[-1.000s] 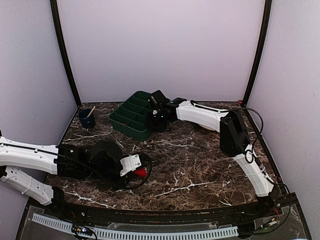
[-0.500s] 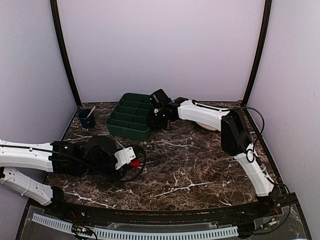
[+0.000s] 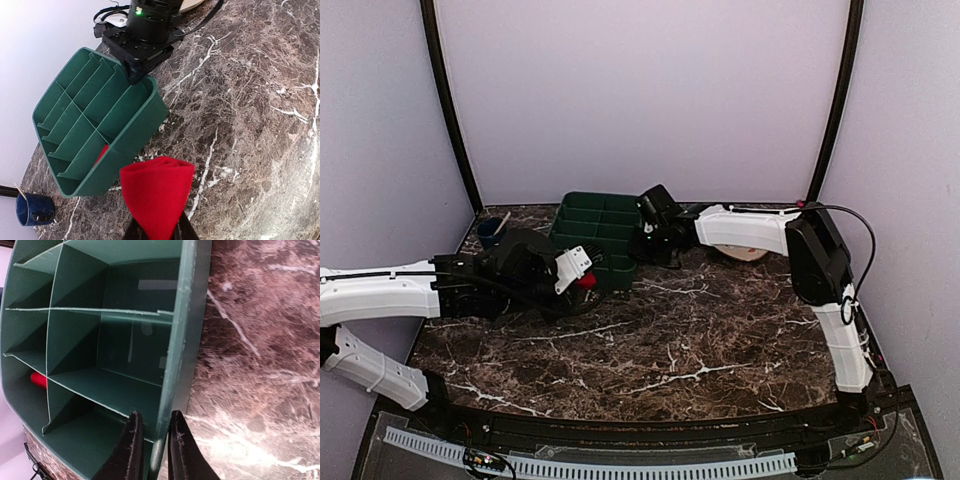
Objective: Roll the socks
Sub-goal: Move the storage box to the center of the board.
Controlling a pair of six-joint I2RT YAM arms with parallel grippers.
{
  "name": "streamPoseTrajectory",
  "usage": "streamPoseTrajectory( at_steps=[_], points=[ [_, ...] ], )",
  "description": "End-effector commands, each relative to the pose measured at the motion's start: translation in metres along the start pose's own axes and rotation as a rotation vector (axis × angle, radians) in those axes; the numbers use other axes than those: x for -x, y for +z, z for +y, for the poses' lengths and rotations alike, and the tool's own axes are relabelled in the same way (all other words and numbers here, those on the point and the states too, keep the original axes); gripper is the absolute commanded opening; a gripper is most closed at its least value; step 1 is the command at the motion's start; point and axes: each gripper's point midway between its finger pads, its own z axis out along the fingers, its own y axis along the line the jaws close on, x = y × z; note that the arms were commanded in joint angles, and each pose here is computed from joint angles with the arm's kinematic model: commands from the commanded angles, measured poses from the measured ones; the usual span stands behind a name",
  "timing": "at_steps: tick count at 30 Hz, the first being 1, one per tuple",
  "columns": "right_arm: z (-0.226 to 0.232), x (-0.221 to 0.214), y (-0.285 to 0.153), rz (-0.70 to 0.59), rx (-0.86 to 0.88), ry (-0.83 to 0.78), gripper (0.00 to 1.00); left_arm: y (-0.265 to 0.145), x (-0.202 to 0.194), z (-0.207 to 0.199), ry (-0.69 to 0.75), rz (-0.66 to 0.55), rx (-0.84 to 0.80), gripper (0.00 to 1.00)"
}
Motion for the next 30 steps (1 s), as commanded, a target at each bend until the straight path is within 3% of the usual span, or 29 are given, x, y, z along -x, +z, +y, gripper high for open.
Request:
streamPoseTrajectory(
  at_steps=[1, 12, 18, 30],
  points=[
    [-0.045, -0.048, -0.001, 0.131, -0.135, -0.034, 0.11, 0.009, 0.022, 0.011, 0.016, -0.033, 0.017, 0.08],
    [-0.051, -0.107, -0.047, 0.174, -0.146, -0.109, 0.10, 0.040, 0.057, 0.004, 0.099, -0.080, -0.050, 0.08],
    [-0.052, -0.132, -0.065, 0.192, -0.131, -0.112, 0.11, 0.046, 0.068, -0.023, 0.150, -0.120, -0.197, 0.08],
    [-0.036, -0.129, -0.091, 0.166, -0.044, -0.112, 0.26, 0.056, 0.052, -0.053, 0.246, -0.131, -0.323, 0.08]
  ],
)
